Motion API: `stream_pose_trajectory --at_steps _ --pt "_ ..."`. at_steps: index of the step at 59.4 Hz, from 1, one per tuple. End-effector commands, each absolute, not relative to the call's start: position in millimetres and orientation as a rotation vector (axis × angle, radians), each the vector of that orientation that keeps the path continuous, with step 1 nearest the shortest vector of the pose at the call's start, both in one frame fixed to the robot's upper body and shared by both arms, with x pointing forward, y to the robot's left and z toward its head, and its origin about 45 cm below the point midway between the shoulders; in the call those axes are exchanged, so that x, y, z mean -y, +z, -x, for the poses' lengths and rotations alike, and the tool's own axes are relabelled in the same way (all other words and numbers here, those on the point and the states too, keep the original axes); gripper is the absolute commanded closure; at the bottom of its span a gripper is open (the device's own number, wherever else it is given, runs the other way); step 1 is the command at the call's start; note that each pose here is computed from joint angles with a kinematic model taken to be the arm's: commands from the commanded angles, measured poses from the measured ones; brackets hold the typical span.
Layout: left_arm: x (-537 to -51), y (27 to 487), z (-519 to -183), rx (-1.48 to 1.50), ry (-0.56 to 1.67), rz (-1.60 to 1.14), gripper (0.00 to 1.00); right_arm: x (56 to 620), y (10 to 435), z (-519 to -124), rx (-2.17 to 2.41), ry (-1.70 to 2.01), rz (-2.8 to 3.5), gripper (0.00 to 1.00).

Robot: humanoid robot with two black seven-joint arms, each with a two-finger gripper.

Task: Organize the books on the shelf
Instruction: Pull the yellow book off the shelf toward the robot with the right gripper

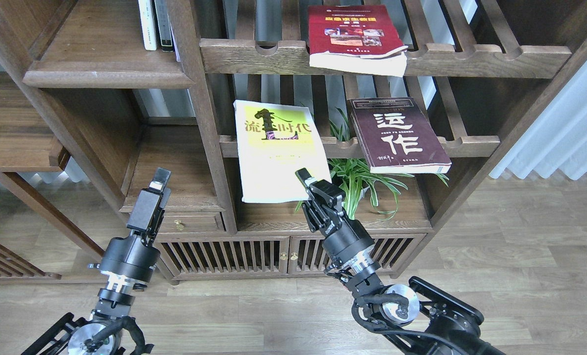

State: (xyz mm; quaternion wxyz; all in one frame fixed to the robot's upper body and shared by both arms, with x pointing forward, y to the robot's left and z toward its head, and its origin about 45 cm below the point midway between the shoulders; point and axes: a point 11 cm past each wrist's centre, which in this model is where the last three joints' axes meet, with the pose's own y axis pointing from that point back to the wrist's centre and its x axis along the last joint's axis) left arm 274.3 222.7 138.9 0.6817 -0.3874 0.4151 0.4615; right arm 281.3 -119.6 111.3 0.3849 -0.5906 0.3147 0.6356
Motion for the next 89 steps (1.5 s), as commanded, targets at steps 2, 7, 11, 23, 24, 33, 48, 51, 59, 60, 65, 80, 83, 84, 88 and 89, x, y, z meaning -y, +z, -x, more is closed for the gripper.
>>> stream_pose_trajectory --at_steps 2,7,11,23,24,33,48,51,59,60,65,80,83,84,88,89 --pt "-229.6 140.9 -276.6 -0.917 1.048 0.877 0.01 128.6 104.0 -274.7 -0.829 1.631 1.507 0.93" --pt "-233.1 140.7 -276.8 -0.913 1.058 0.88 0.01 131.8 101.1 -269.0 -0.837 1.64 1.499 0.94" --pt "-237.0 140.9 -277.1 -0.908 1.067 0.884 0.01 132.6 101.9 -263.9 -0.829 1.647 1.492 0.94" --pt "-249.0 138.6 -276.4 -0.912 1.09 0.879 0.01 136.3 117.0 -253.7 -0.777 1.645 1.495 0.93" --pt "-250.4 138.6 -276.6 -0.915 1.091 0.879 0.01 136.4 118.8 -252.7 -0.771 1.645 1.496 0.94" --pt "-261.8 136.9 -275.8 -0.928 1.109 0.873 0.02 138.5 118.9 -247.4 -0.77 1.653 1.495 0.94" --pt "-263.2 138.5 -277.3 -0.928 1.106 0.872 0.03 133.7 112.0 -235.7 -0.775 1.68 1.525 0.94" --pt "-258.2 135.6 -275.6 -0.953 1.09 0.853 0.03 125.0 109.1 -227.3 -0.762 1.702 1.546 0.94" --pt "-246.6 128.2 -271.1 -1.05 1.03 0.79 0.02 115.9 109.0 -222.6 -0.74 1.721 1.555 0.94" --pt "-245.8 127.7 -270.7 -1.057 1.026 0.788 0.02 115.1 109.6 -223.0 -0.738 1.719 1.557 0.94" --pt "-238.1 124.8 -268.2 -1.125 0.973 0.746 0.02 108.1 112.6 -223.0 -0.717 1.716 1.569 0.94" --pt "-234.0 123.2 -265.7 -1.187 0.93 0.726 0.02 91.5 113.1 -213.3 -0.675 1.743 1.605 0.94" --pt "-234.5 123.0 -265.3 -1.187 0.929 0.721 0.02 88.5 112.5 -210.5 -0.668 1.754 1.612 0.94" --pt "-234.6 122.8 -265.1 -1.188 0.929 0.719 0.02 87.1 112.3 -209.2 -0.665 1.758 1.614 0.94" --pt "-237.1 123.7 -264.8 -1.185 0.93 0.713 0.02 83.4 111.0 -205.3 -0.656 1.772 1.623 0.94" --pt "-238.8 123.7 -264.9 -1.184 0.933 0.712 0.02 82.8 110.6 -204.8 -0.656 1.773 1.629 0.94"
